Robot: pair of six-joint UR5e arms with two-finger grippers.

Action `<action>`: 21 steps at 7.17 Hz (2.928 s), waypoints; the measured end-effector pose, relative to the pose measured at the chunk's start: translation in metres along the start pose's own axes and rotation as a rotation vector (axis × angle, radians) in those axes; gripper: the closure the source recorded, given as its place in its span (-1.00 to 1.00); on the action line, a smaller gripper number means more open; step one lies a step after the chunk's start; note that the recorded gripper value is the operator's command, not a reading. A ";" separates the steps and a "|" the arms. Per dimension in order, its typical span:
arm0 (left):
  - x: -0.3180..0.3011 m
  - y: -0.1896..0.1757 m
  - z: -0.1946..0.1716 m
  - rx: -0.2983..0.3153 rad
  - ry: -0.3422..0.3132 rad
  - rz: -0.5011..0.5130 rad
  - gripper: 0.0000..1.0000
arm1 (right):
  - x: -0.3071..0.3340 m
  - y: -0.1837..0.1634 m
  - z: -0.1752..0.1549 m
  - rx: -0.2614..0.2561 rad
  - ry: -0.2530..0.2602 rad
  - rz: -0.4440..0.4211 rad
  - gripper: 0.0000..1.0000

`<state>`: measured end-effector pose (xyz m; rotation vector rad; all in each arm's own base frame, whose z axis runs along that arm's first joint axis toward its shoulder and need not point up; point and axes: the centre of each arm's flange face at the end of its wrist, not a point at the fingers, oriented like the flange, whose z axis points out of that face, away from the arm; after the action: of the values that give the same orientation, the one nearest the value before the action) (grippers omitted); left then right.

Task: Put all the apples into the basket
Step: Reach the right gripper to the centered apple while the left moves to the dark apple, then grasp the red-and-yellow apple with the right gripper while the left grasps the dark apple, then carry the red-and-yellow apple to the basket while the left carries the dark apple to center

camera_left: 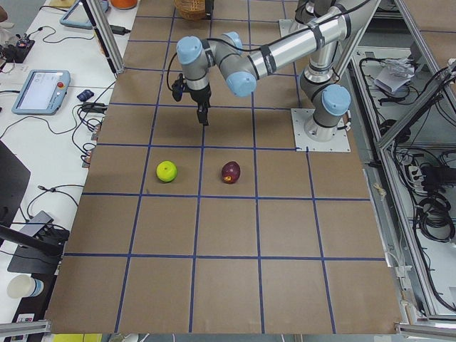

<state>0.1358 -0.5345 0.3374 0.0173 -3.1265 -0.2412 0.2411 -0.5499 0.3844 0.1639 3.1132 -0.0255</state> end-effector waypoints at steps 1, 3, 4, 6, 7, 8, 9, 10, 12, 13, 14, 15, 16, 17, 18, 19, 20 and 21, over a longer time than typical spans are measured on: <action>-0.051 0.012 0.019 -0.024 0.030 0.001 -1.00 | -0.034 -0.013 0.022 -0.016 0.007 0.011 -1.00; -0.093 0.020 0.053 -0.050 0.049 0.064 -1.00 | -0.087 -0.018 0.061 -0.047 0.016 0.036 -1.00; -0.104 0.025 0.072 -0.076 0.046 0.090 -1.00 | -0.101 -0.018 0.080 -0.057 0.018 0.046 -1.00; -0.120 0.035 0.101 -0.095 0.040 0.116 -1.00 | -0.113 -0.024 0.116 -0.075 0.025 0.049 -1.00; -0.122 0.038 0.111 -0.104 0.046 0.119 -1.00 | -0.115 -0.026 0.128 -0.086 0.030 0.047 -1.00; -0.120 0.040 0.120 -0.116 0.056 0.121 -1.00 | -0.116 -0.027 0.136 -0.093 0.033 0.043 -1.00; -0.119 0.042 0.127 -0.128 0.066 0.122 -1.00 | -0.116 -0.028 0.141 -0.096 0.035 0.040 -1.00; -0.119 0.041 0.134 -0.135 0.068 0.122 -1.00 | -0.117 -0.029 0.147 -0.094 0.034 0.039 -1.00; -0.121 0.039 0.147 -0.146 0.055 0.122 -1.00 | -0.119 -0.032 0.159 -0.099 0.030 0.038 -1.00; -0.119 0.040 0.155 -0.153 0.059 0.122 -1.00 | -0.119 -0.032 0.165 -0.107 0.030 0.036 -1.00; -0.117 0.042 0.161 -0.155 0.059 0.119 -1.00 | -0.119 -0.033 0.172 -0.115 0.033 0.035 -1.00; -0.115 0.044 0.165 -0.153 0.059 0.118 -1.00 | -0.120 -0.034 0.179 -0.115 0.033 0.036 -0.66; -0.114 0.044 0.168 -0.152 0.058 0.119 -0.86 | -0.121 -0.038 0.188 -0.099 0.024 0.030 0.58; -0.113 0.044 0.168 -0.147 0.054 0.120 -0.54 | -0.122 -0.041 0.194 -0.079 0.014 0.015 1.00; -0.112 0.044 0.163 -0.138 0.046 0.121 -0.20 | -0.123 -0.043 0.194 -0.068 0.007 0.002 1.00; -0.111 0.043 0.155 -0.125 0.035 0.124 0.04 | -0.123 -0.044 0.187 -0.060 0.002 -0.001 1.00; -0.110 0.043 0.150 -0.117 0.028 0.127 0.12 | -0.118 -0.044 0.169 -0.055 -0.002 0.005 1.00; -0.109 0.042 0.147 -0.113 0.024 0.130 0.16 | -0.106 -0.046 0.139 -0.050 -0.002 0.021 1.00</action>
<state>0.2439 -0.4688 0.1979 -0.1813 -3.0686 -0.4114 0.3444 -0.6091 0.2483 0.1960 3.1067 0.0523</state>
